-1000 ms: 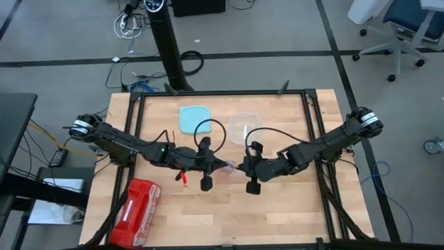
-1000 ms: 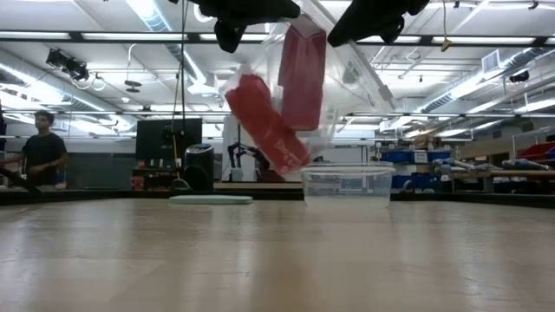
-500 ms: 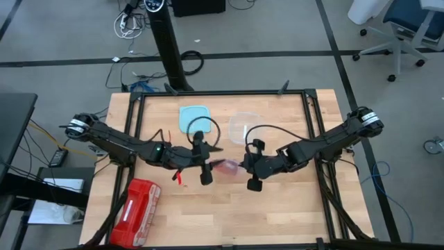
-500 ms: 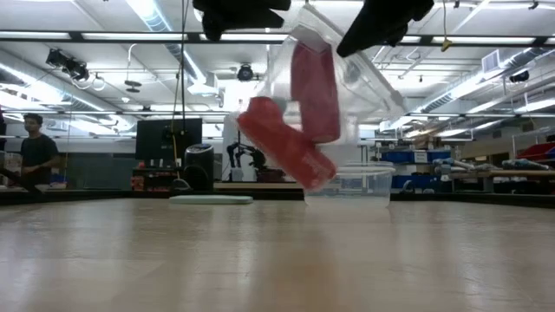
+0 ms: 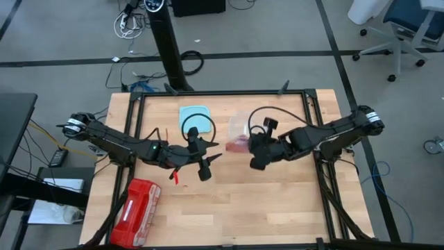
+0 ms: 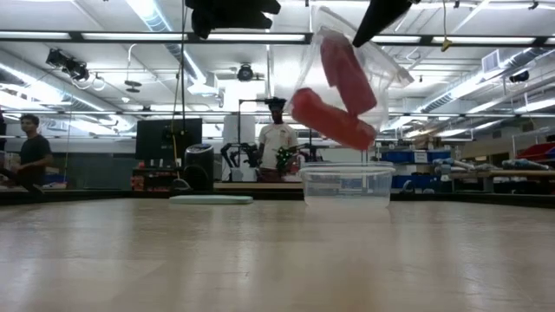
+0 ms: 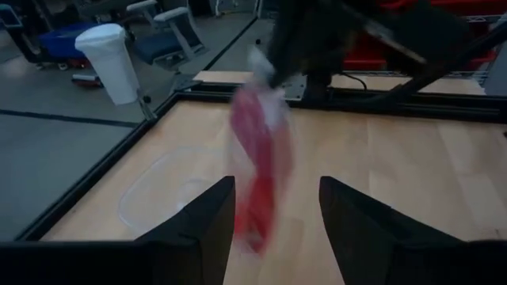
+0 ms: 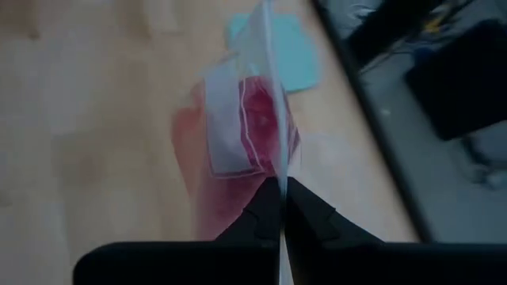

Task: Roll bandage
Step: Put the transparent zip bag into the green tupperware

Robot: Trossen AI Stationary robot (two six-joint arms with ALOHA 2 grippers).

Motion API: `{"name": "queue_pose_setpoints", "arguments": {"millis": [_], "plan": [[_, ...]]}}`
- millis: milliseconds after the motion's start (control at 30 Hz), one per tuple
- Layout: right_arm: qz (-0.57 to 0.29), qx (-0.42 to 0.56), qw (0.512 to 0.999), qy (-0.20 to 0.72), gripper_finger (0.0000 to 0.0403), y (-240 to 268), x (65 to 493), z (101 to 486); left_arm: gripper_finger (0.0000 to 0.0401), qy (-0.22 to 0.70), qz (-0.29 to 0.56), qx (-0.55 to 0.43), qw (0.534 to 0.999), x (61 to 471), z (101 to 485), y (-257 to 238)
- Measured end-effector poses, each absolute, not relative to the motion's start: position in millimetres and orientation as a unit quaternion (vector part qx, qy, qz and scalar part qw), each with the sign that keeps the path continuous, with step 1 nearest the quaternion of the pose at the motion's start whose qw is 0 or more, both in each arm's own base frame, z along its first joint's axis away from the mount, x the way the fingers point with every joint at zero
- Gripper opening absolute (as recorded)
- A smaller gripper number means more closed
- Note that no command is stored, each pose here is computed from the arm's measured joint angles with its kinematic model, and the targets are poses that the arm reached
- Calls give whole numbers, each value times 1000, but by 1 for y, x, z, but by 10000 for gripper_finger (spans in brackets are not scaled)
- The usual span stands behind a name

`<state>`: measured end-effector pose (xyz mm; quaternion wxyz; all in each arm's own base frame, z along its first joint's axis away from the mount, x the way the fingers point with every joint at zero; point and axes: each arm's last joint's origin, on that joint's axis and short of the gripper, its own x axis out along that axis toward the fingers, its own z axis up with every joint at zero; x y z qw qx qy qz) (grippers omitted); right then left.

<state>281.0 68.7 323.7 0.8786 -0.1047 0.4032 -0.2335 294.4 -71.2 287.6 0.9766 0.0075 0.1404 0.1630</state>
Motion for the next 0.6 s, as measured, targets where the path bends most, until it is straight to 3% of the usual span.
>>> {"name": "queue_pose_setpoints", "arguments": {"millis": [400, 600], "plan": [[-323, -130, 819, 456, 3, 3, 282, 327, 186, 138, 161, -6, 977, 295, 288, -71], [-291, -114, 821, 478, 3, -12, 286, 313, 186, 138, 161, -7, 977, 295, 288, -71]]}}
